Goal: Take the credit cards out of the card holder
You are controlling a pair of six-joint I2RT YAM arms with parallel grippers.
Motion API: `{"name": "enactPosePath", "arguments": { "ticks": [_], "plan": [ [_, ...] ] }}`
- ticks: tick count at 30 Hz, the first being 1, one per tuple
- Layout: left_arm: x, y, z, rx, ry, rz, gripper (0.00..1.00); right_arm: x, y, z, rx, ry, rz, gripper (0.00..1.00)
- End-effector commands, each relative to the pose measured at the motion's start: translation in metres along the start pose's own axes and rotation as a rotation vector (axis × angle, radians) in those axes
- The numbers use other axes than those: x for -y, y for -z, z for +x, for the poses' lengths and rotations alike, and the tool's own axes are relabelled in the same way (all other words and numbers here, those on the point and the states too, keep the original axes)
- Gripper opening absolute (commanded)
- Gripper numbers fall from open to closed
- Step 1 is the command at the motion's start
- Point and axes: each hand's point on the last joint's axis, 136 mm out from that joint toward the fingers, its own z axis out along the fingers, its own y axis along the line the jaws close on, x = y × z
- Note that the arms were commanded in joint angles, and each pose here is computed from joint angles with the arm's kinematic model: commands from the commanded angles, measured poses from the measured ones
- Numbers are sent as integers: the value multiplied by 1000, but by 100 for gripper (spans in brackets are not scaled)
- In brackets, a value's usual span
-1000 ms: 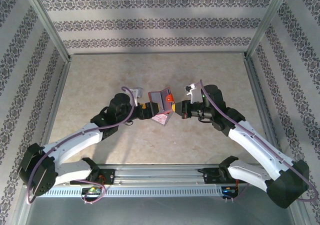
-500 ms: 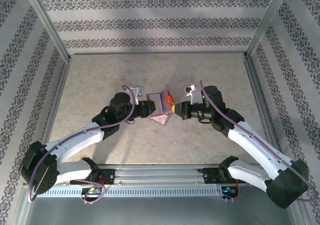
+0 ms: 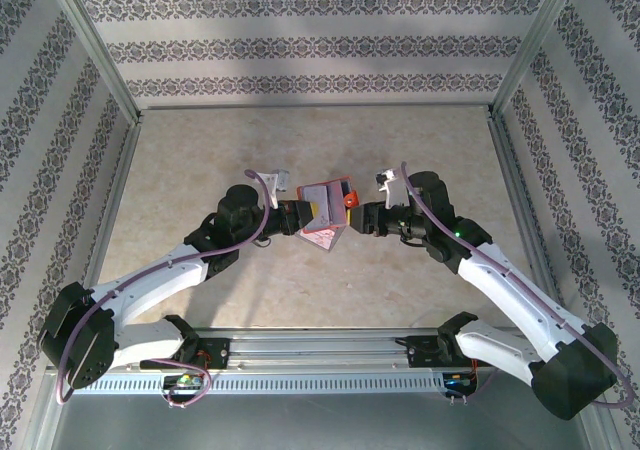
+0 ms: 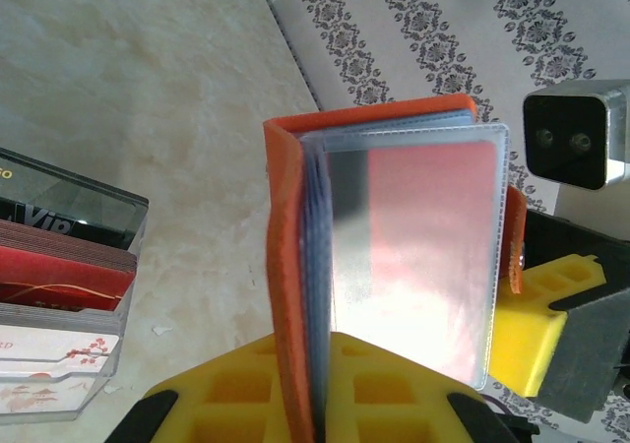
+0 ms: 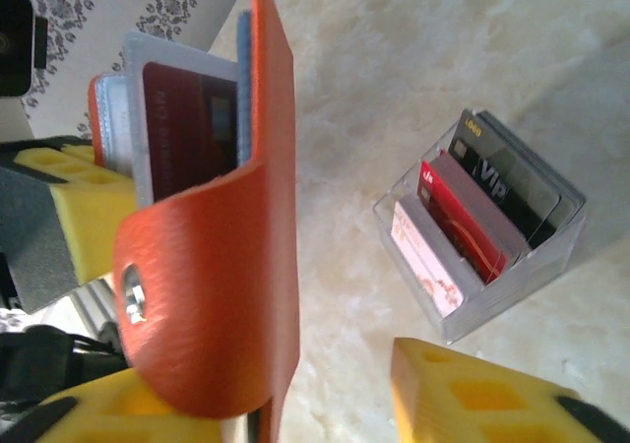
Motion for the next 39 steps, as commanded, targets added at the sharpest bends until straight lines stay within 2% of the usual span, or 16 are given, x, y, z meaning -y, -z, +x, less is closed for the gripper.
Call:
{"name": "enactPosePath", "arguments": {
  "ticks": [1,5,9,11,15,19,20,23,26,29,34,36,39],
  "plan": [
    [19,2,-16,49,-26,82,0,-3,1,-1,1,9,-23,54],
    [19,-2,-15,46,-16,96,0,-13,-5,0,-8,9,-64,62],
    [20,-6,-14,36,-10,114,0,-23,-9,-2,-5,18,-92,65],
    [22,-7,-14,33,-7,130,0,-24,-12,-2,-9,21,-93,57],
    [26,-7,-14,33,-2,154,0,-24,-15,-2,-12,12,-98,49],
    [26,-9,-13,31,5,164,0,-25,-14,1,-22,7,-102,34],
    [26,-9,-12,31,6,165,3,-23,-13,0,-17,7,-91,27],
    [22,-6,-12,30,-1,141,18,-20,-8,-1,-1,11,-69,14],
    [17,0,-13,35,-10,105,28,-17,-4,-2,4,9,-58,1],
    [12,13,-18,64,2,91,40,-16,-1,-2,8,4,-59,0],
    [9,26,-24,96,18,90,49,-15,0,-4,18,5,-57,0],
    [16,39,-30,129,0,114,67,-17,1,-5,19,9,-66,0],
    [21,39,-31,128,-5,139,75,-19,0,-7,24,8,-79,0]
  ]
}}
